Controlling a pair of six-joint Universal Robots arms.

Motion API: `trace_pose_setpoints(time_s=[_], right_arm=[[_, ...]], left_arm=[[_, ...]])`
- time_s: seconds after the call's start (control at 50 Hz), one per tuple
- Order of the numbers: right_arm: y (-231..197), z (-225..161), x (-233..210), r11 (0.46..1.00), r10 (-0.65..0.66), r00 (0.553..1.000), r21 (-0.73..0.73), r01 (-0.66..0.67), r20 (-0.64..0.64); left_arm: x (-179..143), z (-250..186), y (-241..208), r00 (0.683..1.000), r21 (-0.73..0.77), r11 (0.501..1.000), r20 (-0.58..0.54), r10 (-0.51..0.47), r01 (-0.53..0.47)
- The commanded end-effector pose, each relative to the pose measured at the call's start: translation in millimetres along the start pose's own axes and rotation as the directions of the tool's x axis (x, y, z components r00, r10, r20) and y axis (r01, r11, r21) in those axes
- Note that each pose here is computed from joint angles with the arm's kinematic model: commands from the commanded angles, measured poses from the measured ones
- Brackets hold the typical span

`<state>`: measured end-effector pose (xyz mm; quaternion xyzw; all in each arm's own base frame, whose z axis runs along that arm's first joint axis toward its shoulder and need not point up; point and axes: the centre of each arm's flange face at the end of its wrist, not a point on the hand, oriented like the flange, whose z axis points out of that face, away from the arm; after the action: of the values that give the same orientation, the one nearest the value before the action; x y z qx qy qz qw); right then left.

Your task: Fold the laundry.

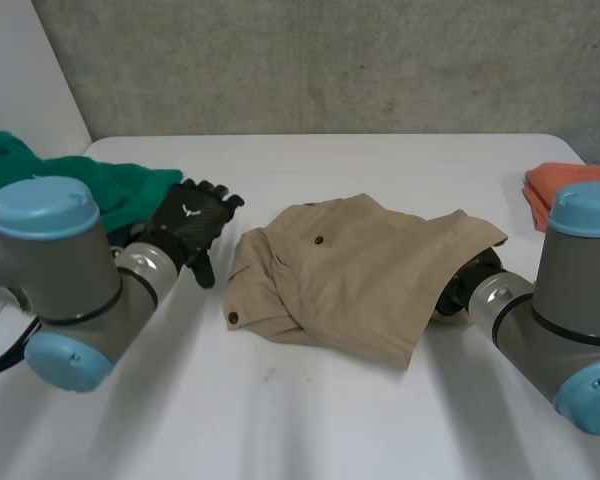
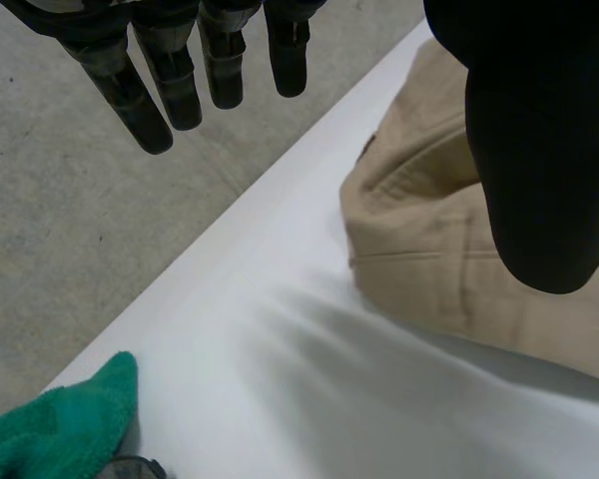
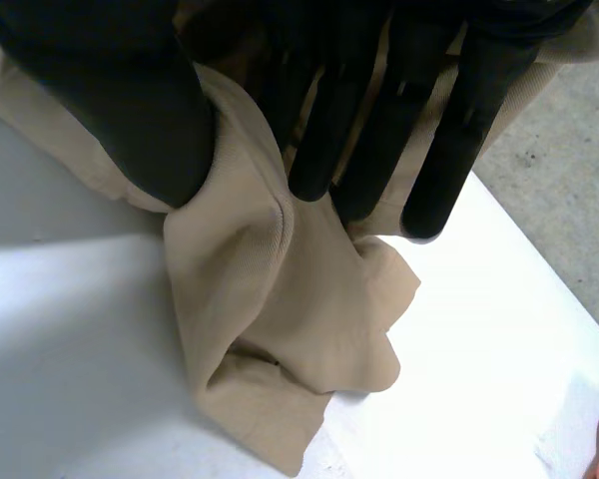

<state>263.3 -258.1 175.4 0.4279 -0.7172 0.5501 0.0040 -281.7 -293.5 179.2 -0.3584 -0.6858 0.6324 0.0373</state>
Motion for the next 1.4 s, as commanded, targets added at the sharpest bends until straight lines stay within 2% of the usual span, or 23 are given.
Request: trace_pose_setpoints(time_s=[0.02, 0.24, 0.54, 0.6, 0.62, 0.68, 0.7, 0.76, 0.78, 0.84, 0.86, 0.94, 1.0, 1.04, 1.08, 1.1, 1.14, 1.16, 1.22, 1.24, 1.32, 1.38, 1.4], right_arm=[[-12.2, -19.0, -3.3, 1.000, 0.005, 0.999, 0.016, -0.006, 0.034], [-22.8, -45.1, 0.8, 0.997, 0.079, 0.986, -0.010, -0.078, 0.146], [-18.4, -54.5, 38.8, 0.988, 0.112, 0.982, -0.124, -0.093, 0.155], [-17.9, -52.9, 57.5, 0.989, 0.105, 0.988, -0.119, -0.091, 0.114], [-17.3, -52.0, 62.4, 0.989, 0.104, 0.989, -0.117, -0.092, 0.103], [-13.1, -47.8, 80.3, 0.987, 0.113, 0.992, -0.121, -0.105, 0.056], [-12.0, -46.9, 85.0, 0.986, 0.116, 0.992, -0.122, -0.110, 0.044], [-7.6, -41.5, 99.2, 0.984, 0.130, 0.992, -0.123, -0.128, 0.004], [-4.5, -37.7, 106.4, 0.982, 0.141, 0.990, -0.122, -0.142, -0.018], [-2.7, -31.8, 117.2, 0.981, 0.159, 0.986, -0.102, -0.164, -0.055], [-1.6, -27.2, 123.0, 0.980, 0.175, 0.982, -0.085, -0.181, -0.077], [4.7, -16.7, 134.5, 0.976, 0.205, 0.971, -0.051, -0.213, -0.124], [9.9, -10.8, 140.3, 0.974, 0.215, 0.965, -0.039, -0.223, -0.151], [16.4, -6.1, 145.0, 0.972, 0.224, 0.958, -0.037, -0.234, -0.178], [19.4, -4.5, 146.9, 0.971, 0.224, 0.956, -0.038, -0.235, -0.191], [23.6, -2.5, 148.5, 0.970, 0.227, 0.953, -0.042, -0.240, -0.202], [27.4, -1.3, 148.6, 0.969, 0.229, 0.951, -0.047, -0.243, -0.207], [29.2, -0.8, 148.9, 0.968, 0.230, 0.950, -0.048, -0.245, -0.209], [39.2, 2.0, 149.0, 0.965, 0.235, 0.949, -0.062, -0.253, -0.212], [41.5, 3.1, 149.3, 0.965, 0.237, 0.948, -0.064, -0.255, -0.214], [52.2, 9.2, 149.1, 0.965, 0.228, 0.950, -0.079, -0.250, -0.213], [54.1, 10.8, 146.8, 0.967, 0.218, 0.955, -0.085, -0.239, -0.203], [53.4, 11.0, 145.8, 0.970, 0.211, 0.958, -0.080, -0.230, -0.196]], left_arm=[[-14.8, 34.4, -2.4, 0.997, 0.045, 0.998, -0.064, -0.050, 0.053], [-19.3, 72.6, 15.9, 0.955, -0.116, 0.973, -0.199, -0.218, 0.198], [13.8, 88.7, 31.0, 0.936, -0.122, 0.974, -0.276, -0.216, 0.189], [18.3, 88.9, 29.4, 0.947, -0.111, 0.982, -0.267, -0.180, 0.156], [16.5, 90.0, 28.7, 0.955, -0.104, 0.985, -0.247, -0.161, 0.139], [-7.2, 98.3, 22.0, 0.996, -0.063, 0.997, -0.071, -0.044, 0.039], [-25.4, 102.9, 11.0, 0.998, -0.023, 1.000, 0.053, 0.022, -0.021], [-55.9, 106.6, -20.8, 0.966, 0.076, 0.992, 0.248, 0.077, -0.099], [-75.8, 105.6, -47.7, 0.933, 0.162, 0.977, 0.353, 0.071, -0.135], [-94.3, 97.5, -93.1, 0.905, 0.315, 0.933, 0.425, 0.026, -0.174], [-99.3, 88.5, -122.0, 0.903, 0.410, 0.894, 0.429, -0.014, -0.181], [-84.7, 64.4, -180.0, 0.937, 0.594, 0.794, 0.336, -0.100, -0.128], [-65.5, 51.6, -202.5, 0.960, 0.664, 0.745, 0.246, -0.133, -0.067], [-38.7, 44.2, -210.9, 0.982, 0.693, 0.721, 0.122, -0.145, 0.020], [-17.1, 40.8, -208.0, 0.990, 0.679, 0.730, 0.033, -0.138, 0.079], [6.2, 38.5, -195.9, 0.989, 0.632, 0.762, -0.058, -0.135, 0.141], [30.0, 35.8, -177.6, 0.980, 0.563, 0.804, -0.147, -0.131, 0.192], [51.8, 32.2, -155.9, 0.966, 0.487, 0.844, -0.226, -0.128, 0.226], [83.0, 19.2, -128.6, 0.934, 0.388, 0.887, -0.339, -0.115, 0.250], [105.8, 7.7, -115.6, 0.905, 0.349, 0.902, -0.415, -0.096, 0.256], [144.2, -12.9, -99.5, 0.848, 0.343, 0.902, -0.528, -0.046, 0.262], [147.7, -13.2, -95.0, 0.862, 0.379, 0.894, -0.506, -0.019, 0.241], [140.8, -9.0, -95.2, 0.889, 0.408, 0.887, -0.458, -0.005, 0.216]])
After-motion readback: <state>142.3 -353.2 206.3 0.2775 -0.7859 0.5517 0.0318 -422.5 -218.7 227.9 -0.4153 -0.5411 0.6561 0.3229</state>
